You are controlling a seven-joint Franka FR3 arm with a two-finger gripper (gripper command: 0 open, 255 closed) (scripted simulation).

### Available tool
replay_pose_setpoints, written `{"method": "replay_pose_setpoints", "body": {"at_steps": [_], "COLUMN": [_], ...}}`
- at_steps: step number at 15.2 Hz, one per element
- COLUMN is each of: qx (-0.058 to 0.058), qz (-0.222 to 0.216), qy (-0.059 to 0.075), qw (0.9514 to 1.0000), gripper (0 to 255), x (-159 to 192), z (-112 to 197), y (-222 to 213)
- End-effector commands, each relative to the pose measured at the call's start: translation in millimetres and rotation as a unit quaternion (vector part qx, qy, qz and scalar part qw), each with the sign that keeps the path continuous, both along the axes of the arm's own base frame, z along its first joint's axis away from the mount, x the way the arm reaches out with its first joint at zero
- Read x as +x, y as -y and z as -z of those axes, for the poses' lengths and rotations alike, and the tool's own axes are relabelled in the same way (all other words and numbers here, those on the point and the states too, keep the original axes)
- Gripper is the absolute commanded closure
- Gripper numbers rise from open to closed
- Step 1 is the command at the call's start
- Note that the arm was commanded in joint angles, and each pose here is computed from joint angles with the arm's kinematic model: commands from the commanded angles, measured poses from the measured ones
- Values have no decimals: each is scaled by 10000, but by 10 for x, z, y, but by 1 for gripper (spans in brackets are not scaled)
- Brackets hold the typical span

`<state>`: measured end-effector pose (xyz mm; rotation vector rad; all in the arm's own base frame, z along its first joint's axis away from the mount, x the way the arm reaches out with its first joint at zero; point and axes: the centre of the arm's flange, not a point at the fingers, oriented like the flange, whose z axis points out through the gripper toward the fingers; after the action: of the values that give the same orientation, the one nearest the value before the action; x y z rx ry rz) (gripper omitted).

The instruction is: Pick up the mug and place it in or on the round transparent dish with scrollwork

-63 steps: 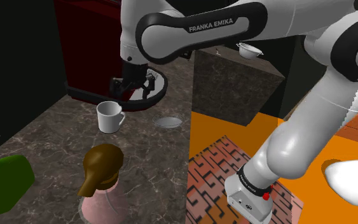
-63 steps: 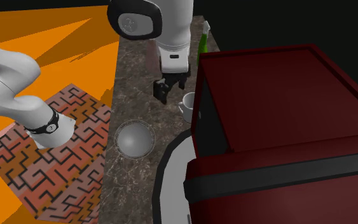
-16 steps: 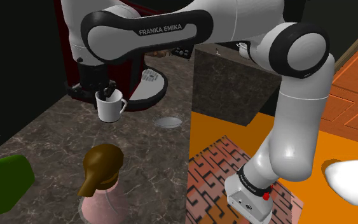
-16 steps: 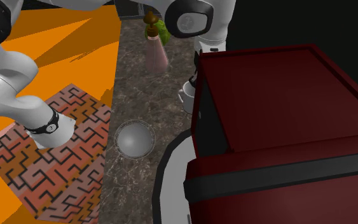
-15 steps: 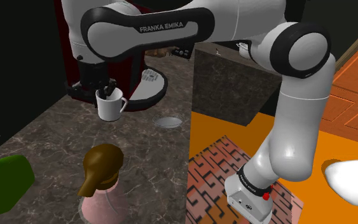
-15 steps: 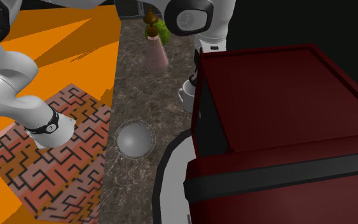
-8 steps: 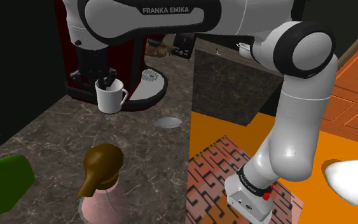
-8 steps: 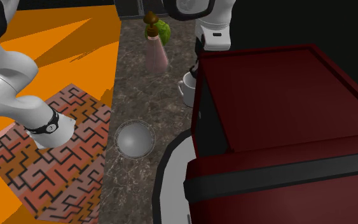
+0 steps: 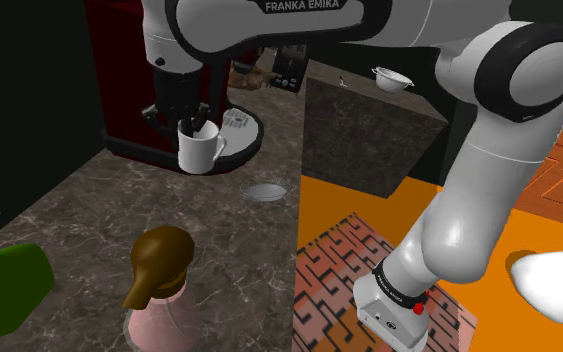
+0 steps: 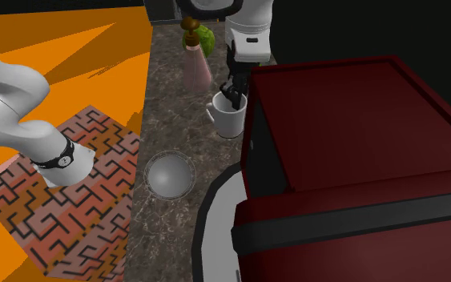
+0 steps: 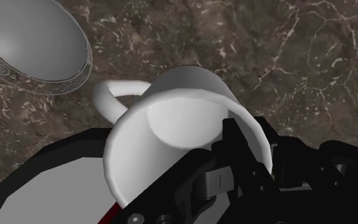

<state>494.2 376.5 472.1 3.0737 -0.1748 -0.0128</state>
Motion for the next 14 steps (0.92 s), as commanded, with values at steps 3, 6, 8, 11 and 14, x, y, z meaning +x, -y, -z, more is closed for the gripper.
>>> {"method": "replay_pose_setpoints", "body": {"at_steps": [3, 6, 8, 11, 14], "qx": [0, 0, 0, 0, 0], "qz": [3, 3, 3, 3, 3], "qy": [1, 1, 1, 1, 1], "qw": [10000, 10000, 10000, 10000, 10000], "gripper": [255, 255, 255, 255, 255], "x": [-274, -469, -599, -795, -990], "z": [-53, -85, -107, -140, -173], "y": [465, 808, 1037, 1380, 1723]}}
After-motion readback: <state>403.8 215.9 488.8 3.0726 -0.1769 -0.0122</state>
